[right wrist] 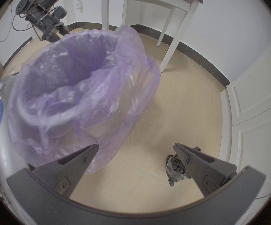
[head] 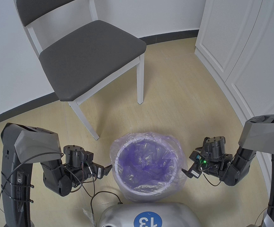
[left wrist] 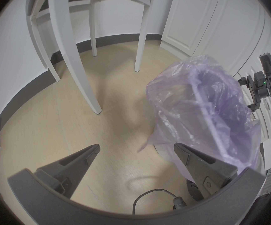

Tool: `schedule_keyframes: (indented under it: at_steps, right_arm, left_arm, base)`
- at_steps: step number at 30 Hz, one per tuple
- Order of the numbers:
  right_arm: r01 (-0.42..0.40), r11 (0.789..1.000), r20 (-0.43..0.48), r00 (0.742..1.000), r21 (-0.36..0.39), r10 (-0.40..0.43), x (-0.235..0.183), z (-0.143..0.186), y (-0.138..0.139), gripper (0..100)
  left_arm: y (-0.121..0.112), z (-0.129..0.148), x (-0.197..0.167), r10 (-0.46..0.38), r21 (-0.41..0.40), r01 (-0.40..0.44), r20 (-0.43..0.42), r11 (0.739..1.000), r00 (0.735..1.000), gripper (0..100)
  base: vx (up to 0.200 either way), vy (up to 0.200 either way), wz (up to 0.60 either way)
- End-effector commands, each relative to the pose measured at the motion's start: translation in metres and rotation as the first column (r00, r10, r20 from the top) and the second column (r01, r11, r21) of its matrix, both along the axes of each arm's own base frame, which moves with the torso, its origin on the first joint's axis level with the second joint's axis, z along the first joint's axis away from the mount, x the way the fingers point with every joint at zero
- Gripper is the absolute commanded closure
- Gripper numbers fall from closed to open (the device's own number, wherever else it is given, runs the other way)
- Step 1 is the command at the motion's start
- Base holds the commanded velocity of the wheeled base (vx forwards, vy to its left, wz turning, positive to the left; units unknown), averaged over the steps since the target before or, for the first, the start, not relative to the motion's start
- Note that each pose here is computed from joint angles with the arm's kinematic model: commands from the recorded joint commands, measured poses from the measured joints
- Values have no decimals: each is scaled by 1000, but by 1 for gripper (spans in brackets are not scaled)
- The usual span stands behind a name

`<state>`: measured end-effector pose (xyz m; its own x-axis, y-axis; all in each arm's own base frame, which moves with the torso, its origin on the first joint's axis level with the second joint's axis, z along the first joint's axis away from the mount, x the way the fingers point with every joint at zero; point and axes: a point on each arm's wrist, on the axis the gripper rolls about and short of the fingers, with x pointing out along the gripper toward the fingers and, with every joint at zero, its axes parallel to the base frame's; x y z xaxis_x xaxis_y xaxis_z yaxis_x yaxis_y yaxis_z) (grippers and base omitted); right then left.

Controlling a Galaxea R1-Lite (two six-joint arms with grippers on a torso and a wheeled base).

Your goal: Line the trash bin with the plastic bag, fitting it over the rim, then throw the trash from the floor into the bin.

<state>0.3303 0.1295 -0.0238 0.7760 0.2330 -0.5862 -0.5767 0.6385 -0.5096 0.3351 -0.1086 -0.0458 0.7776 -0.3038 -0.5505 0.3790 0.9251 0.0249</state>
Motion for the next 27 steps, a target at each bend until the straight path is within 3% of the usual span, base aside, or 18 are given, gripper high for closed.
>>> schedule_keyframes:
  at_steps: [1, 5, 11, 17, 20, 27]
  right_arm:
    - [-3, 999, -69, 998, -37, 0, 25, -27, 8, 0]
    - [-4, 997, -157, 988, -78, -8, 41, -24, 9, 0]
    - [-22, 992, -190, 982, -125, -2, 62, -18, 7, 0]
    - [-27, 992, -190, 982, -121, 4, 62, -17, 7, 0]
    - [-66, 994, -223, 974, -86, 45, 51, -14, 2, 0]
    - [-72, 997, -118, 991, -24, 69, 5, 40, -16, 0]
  left_arm:
    - [-6, -11, 21, 2, 9, -2, -32, 1000, 999, 0]
    - [-9, -12, 29, 0, 23, 2, -66, 1000, 998, 0]
    - [-10, -18, 35, 3, 44, 1, -102, 999, 995, 0]
    - [-7, -22, 31, 4, 64, 4, -135, 998, 991, 0]
    - [-2, -16, 28, 18, 62, -10, -126, 998, 992, 0]
    - [19, 18, 0, 50, 36, -47, -87, 998, 995, 0]
  base:
    - [0, 0, 0]
    - [0, 0, 0]
    - [0, 0, 0]
    - [0, 0, 0]
    - [0, 0, 0]
    - [0, 0, 0]
